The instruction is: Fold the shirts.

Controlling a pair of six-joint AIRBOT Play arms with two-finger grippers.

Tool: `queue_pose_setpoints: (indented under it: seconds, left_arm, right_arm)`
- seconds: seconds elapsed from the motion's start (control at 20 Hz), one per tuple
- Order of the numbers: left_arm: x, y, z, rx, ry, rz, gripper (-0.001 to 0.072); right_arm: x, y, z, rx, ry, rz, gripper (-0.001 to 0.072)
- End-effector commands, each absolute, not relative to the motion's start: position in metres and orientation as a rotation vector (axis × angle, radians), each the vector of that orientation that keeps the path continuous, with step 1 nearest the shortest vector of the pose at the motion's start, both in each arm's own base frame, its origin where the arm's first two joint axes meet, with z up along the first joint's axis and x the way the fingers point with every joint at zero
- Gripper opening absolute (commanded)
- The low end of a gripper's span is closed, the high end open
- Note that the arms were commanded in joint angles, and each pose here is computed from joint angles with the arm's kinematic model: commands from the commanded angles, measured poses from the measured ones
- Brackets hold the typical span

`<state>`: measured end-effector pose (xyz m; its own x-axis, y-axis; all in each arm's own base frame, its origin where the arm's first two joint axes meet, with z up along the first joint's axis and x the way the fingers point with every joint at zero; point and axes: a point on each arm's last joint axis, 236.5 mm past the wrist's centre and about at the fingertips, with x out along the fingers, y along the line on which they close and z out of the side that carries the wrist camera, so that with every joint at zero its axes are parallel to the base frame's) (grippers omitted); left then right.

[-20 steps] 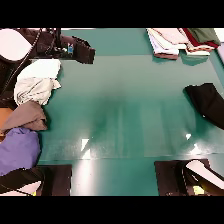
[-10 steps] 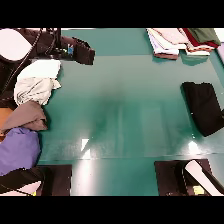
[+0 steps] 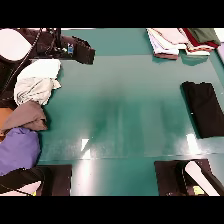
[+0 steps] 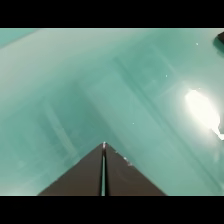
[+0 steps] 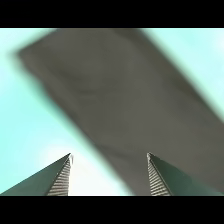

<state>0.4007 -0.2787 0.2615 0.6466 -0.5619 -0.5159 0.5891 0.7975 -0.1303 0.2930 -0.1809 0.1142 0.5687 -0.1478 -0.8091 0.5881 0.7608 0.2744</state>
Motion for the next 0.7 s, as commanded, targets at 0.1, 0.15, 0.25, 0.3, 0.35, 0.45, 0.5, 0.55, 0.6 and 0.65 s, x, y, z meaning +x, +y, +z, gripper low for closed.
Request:
queue_pose_setpoints:
  seconds: [0.1,0.15,0.25,0.3,0.35,0.45,0.5,0.55,0.6,0.65]
  left_arm:
    - [0.402,-0.279,0.264,0.047,0.557,-0.654,0.002]
    - [0.402,-0.279,0.264,0.047,0.557,-0.654,0.002]
    - [0.402,-0.279,0.264,0.047,0.557,-0.654,0.002]
    - [0.402,-0.279,0.264,0.047,0.557,-0.654,0.002]
    - [0.402,-0.279,0.264,0.047,0.557,-0.654,0.0021]
    - [0.402,-0.279,0.264,0.047,0.557,-0.654,0.002]
    - [0.402,-0.279,0.264,0.047,0.557,-0.654,0.0021]
    - [0.402,-0.279,0.264,0.047,0.557,-0.654,0.002]
    - [0.402,-0.279,0.264,0.047,0.557,-0.654,0.002]
    - [0.402,-0.279,0.264,0.047,0.557,-0.654,0.002]
  right_arm:
    - [0.351,-0.031,0.137,0.45,0.895,-0.016,0.0467]
    - [0.352,-0.005,0.138,0.417,0.909,0.051,0.0347]
    - [0.352,0.036,0.139,0.354,0.924,0.162,0.0036]
    - [0.35,0.052,0.139,0.331,0.932,0.205,0.0019]
    - [0.348,0.065,0.139,0.314,0.939,0.239,0.0019]
    - [0.344,0.085,0.139,0.287,0.948,0.292,0.0019]
    - [0.342,0.09,0.139,0.281,0.951,0.305,0.0019]
    - [0.341,0.094,0.139,0.276,0.953,0.314,0.0019]
    - [0.341,0.095,0.139,0.276,0.954,0.318,0.0019]
    - [0.34,0.095,0.138,0.278,0.957,0.32,0.0019]
